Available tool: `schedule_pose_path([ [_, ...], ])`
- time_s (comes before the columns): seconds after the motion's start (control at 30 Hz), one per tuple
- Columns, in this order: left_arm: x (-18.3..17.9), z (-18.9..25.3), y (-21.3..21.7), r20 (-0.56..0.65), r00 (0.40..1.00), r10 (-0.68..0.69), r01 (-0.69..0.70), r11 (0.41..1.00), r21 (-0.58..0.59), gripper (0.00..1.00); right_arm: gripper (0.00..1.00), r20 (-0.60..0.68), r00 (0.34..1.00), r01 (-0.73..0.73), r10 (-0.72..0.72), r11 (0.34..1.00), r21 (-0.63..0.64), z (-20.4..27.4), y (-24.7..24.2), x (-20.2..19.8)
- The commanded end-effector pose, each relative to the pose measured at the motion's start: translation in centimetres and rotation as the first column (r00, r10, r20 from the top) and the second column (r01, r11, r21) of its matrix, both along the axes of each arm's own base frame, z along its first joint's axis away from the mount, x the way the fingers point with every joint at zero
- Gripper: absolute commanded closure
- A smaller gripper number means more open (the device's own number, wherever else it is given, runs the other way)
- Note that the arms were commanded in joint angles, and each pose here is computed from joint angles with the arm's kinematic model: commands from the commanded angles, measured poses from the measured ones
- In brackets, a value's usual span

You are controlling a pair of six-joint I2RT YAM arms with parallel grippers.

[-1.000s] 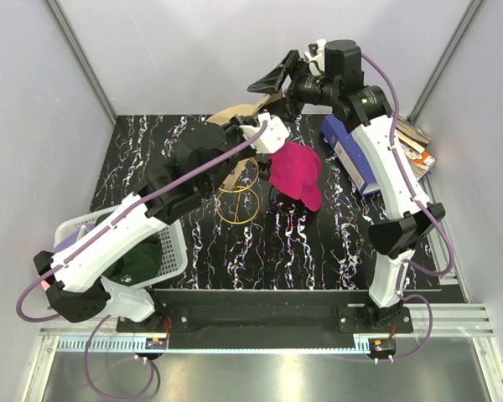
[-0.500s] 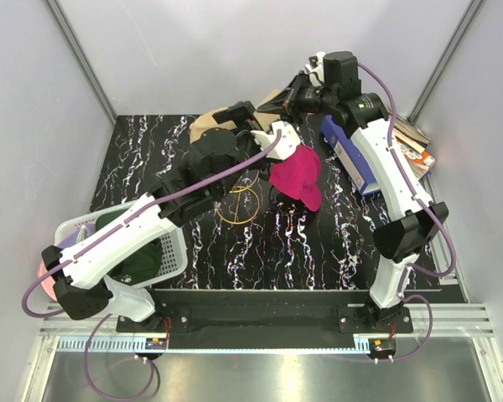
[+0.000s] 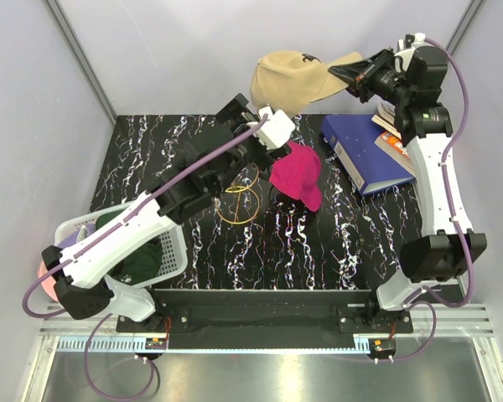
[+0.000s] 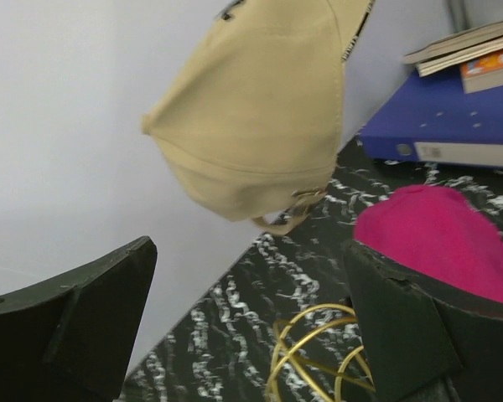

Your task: Stack the hats

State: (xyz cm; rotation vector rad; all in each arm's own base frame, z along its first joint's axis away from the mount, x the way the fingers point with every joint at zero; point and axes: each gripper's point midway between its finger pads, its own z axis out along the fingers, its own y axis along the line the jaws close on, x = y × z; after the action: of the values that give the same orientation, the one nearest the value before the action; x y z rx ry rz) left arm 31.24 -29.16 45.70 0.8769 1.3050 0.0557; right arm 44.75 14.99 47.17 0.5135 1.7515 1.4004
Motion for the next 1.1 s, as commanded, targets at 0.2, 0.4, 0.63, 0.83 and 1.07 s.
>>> schedule_pose_path([
  [0.2,0.9,-3.2,-5.1,-0.343,0.914,-0.215,0.078,0.925,-0.373,0.01,1.00,0.148,0.974,0.168,-0.169,0.986,0.019,2.7,-6.2,-4.9],
  [0.4,2.0,-7.5,-7.0,-0.465,0.838,-0.287,0.039,0.881,-0.472,0.02,1.00,0.147,0.933,0.341,-0.327,0.937,-0.075,1.0,-11.3,-5.6],
  [0.63,3.6,-10.8,-7.2,-0.526,0.765,-0.371,0.012,0.825,-0.565,0.03,1.00,0.135,0.931,0.351,-0.339,0.933,-0.082,0.5,-11.7,-5.7],
  [0.83,4.9,-13.9,-6.5,-0.580,0.741,-0.338,-0.056,0.830,-0.556,0.04,1.00,0.149,0.931,0.348,-0.333,0.933,-0.087,0.8,-11.6,-6.1],
  [1.07,4.9,-13.1,-4.7,-0.557,0.745,-0.368,-0.081,0.779,-0.622,0.06,1.00,0.218,0.951,0.228,-0.220,0.973,-0.015,2.0,-9.4,-7.4],
])
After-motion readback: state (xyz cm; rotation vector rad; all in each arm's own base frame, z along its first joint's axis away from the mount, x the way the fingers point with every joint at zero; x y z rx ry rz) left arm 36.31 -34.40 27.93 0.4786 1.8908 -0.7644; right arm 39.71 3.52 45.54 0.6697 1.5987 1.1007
